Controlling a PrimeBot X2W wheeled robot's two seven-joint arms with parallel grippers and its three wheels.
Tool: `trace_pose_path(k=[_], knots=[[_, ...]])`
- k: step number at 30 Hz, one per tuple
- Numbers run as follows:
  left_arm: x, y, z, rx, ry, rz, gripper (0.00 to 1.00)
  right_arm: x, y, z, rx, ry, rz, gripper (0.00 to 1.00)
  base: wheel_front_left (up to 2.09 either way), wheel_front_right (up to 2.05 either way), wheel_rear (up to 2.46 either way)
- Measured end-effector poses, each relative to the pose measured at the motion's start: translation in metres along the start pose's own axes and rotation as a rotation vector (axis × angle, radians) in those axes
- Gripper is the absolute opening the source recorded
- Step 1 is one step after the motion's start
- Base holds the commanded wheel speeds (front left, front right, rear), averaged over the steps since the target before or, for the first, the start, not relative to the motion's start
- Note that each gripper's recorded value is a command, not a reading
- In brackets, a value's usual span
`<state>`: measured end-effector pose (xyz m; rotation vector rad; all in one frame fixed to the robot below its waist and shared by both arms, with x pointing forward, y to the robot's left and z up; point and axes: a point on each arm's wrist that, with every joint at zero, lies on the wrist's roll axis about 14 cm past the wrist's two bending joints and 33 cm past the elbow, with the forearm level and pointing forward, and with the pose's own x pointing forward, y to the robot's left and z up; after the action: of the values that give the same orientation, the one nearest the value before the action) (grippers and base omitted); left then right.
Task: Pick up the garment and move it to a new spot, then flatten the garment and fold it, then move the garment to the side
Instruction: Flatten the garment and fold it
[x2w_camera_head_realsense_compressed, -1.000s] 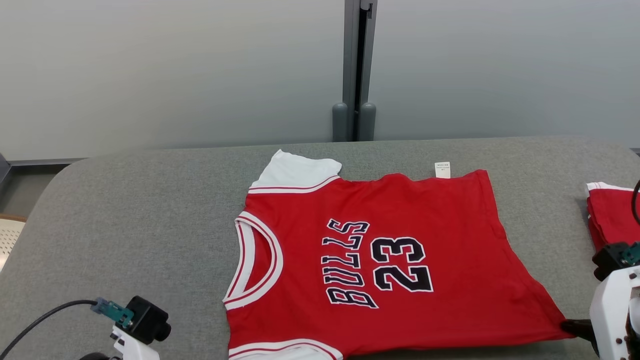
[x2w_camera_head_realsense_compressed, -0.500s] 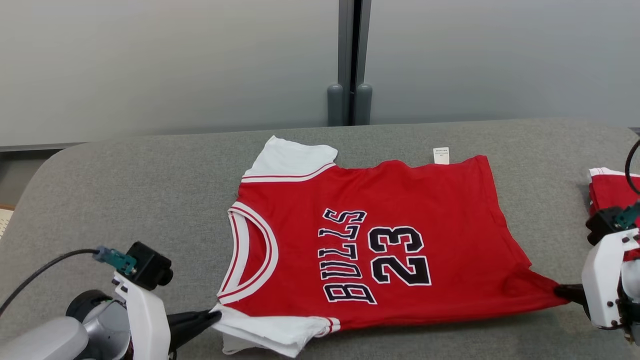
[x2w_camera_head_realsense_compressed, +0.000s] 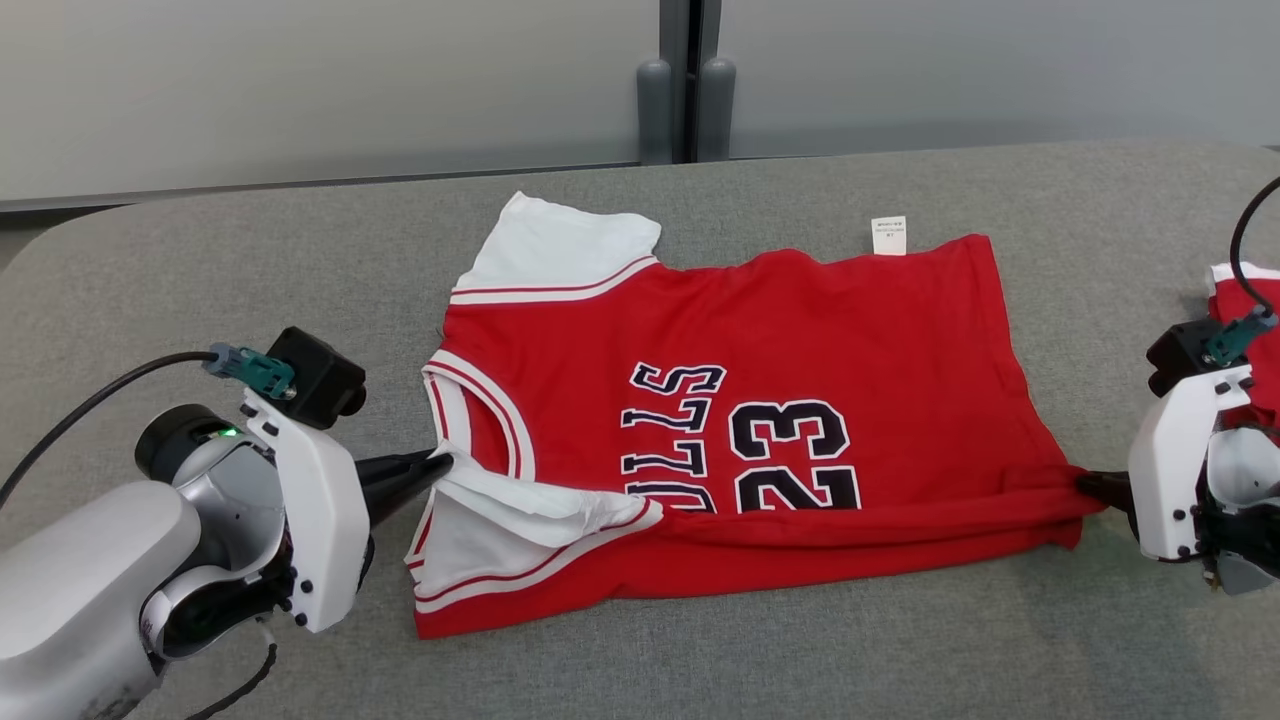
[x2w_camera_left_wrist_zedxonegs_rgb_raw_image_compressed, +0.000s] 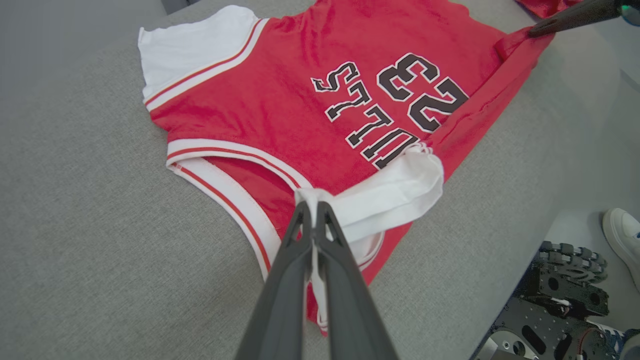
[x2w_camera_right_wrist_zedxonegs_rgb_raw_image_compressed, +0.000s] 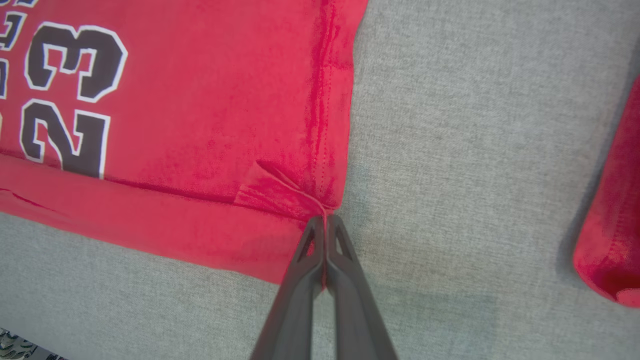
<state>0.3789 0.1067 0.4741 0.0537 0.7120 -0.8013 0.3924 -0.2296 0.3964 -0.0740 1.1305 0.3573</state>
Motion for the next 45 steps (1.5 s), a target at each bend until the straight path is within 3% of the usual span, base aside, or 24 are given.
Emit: trace_pose_path(k=[18, 19, 20, 21, 22, 23, 24, 25, 29, 32, 35, 39, 42, 45], knots=[[0.040, 0.030, 0.015, 0.052, -0.023, 0.043, 0.00, 0.018, -0.008, 0.023, 0.007, -0.042, -0.021, 0.01, 0.00, 0.00, 0.00], [0.040, 0.032, 0.015, 0.052, -0.027, 0.049, 0.00, 0.018, -0.008, 0.028, 0.009, -0.067, -0.020, 0.81, 0.00, 0.00, 0.00], [0.040, 0.033, 0.014, 0.051, -0.028, 0.053, 0.00, 0.018, -0.008, 0.032, 0.017, -0.085, -0.020, 1.00, 0.00, 0.00, 0.00], [0.040, 0.034, 0.013, 0.046, -0.028, 0.056, 0.00, 0.018, -0.007, 0.035, 0.019, -0.097, -0.020, 1.00, 0.00, 0.00, 0.00], [0.040, 0.035, 0.012, 0.037, -0.024, 0.061, 0.09, 0.019, -0.005, 0.036, 0.019, -0.103, -0.017, 1.00, 0.00, 0.00, 0.00], [0.041, 0.035, 0.010, 0.033, -0.019, 0.062, 0.38, 0.019, -0.005, 0.037, 0.019, -0.111, -0.016, 1.00, 0.00, 0.00, 0.00], [0.041, 0.035, 0.009, 0.030, -0.015, 0.062, 0.59, 0.019, -0.004, 0.039, 0.019, -0.124, -0.017, 1.00, 0.00, 0.00, 0.00], [0.041, 0.036, 0.009, 0.025, -0.017, 0.065, 1.00, 0.018, -0.005, 0.041, 0.020, -0.140, -0.020, 1.00, 0.00, 0.00, 0.00], [0.040, 0.038, 0.006, -0.003, -0.035, 0.081, 1.00, 0.012, -0.012, 0.057, 0.024, -0.247, -0.046, 1.00, 0.00, 0.00, 0.00], [0.039, 0.033, 0.004, -0.044, -0.058, 0.076, 1.00, 0.001, -0.014, 0.077, -0.116, -0.397, -0.096, 1.00, 0.00, 0.00, 0.00], [0.034, 0.032, 0.007, -0.048, -0.103, 0.086, 1.00, -0.014, -0.011, 0.096, -0.117, -0.550, -0.094, 1.00, 0.00, 0.00, 0.00], [0.015, 0.049, 0.039, -0.070, -0.336, 0.191, 1.00, -0.040, -0.015, 0.109, -0.138, -0.762, -0.124, 1.00, 0.00, 0.00, 0.00], [-0.003, 0.056, 0.066, -0.129, -0.550, 0.267, 1.00, -0.052, -0.010, 0.113, -0.108, -0.842, -0.121, 1.00, 0.00, 0.00, 0.00], [-0.013, 0.057, 0.074, -0.194, -0.646, 0.313, 1.00, -0.084, -0.002, 0.138, -0.101, -0.989, -0.115, 1.00, 0.00, 0.00, 0.00]])
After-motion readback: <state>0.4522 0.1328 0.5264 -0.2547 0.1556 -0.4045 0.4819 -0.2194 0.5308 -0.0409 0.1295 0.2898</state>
